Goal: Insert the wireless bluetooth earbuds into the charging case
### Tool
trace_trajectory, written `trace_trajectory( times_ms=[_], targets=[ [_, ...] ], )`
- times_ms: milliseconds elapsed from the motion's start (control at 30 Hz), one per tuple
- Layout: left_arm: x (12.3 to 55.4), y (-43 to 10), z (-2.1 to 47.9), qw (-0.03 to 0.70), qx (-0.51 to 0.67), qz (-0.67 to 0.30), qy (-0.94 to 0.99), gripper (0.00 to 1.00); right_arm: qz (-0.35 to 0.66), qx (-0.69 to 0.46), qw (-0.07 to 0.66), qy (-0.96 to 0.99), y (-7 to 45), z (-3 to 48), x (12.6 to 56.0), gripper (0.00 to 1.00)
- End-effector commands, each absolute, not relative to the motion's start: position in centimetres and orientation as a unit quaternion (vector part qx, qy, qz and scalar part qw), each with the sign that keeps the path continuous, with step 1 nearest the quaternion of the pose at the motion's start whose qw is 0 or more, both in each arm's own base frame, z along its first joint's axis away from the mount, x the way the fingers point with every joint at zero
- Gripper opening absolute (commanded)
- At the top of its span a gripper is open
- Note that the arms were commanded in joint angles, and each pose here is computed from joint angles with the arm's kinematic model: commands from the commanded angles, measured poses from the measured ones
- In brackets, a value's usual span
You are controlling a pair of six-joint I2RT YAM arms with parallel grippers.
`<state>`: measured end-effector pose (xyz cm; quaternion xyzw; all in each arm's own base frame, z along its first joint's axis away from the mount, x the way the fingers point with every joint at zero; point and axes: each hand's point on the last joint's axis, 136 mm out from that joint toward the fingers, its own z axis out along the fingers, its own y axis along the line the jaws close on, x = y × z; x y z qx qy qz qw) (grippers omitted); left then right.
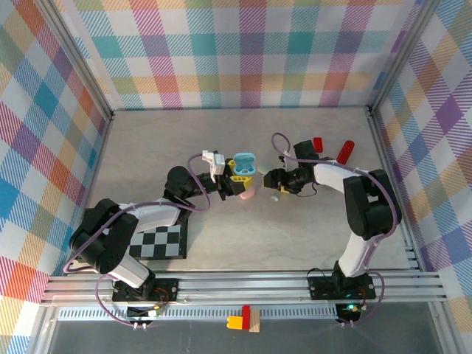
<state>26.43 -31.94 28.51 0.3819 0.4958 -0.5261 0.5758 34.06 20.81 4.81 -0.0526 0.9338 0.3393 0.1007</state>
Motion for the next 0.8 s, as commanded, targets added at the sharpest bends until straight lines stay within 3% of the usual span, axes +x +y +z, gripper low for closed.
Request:
trace_trajectory(
  times_ms=[0,767],
  targets=[
    [25.8,-31.1,30.1,0.603,0.39,-0.517,0.466,0.43,0.359,-0.075,0.075,0.927,21.4,4.7,33.2,0.71],
    [25.9,-31.4,30.6,0.599,0.391,-0.525,0.462,0.43,0.368,-0.068,0.038,0.927,21.1,3.7,30.1,0.47]
  ],
)
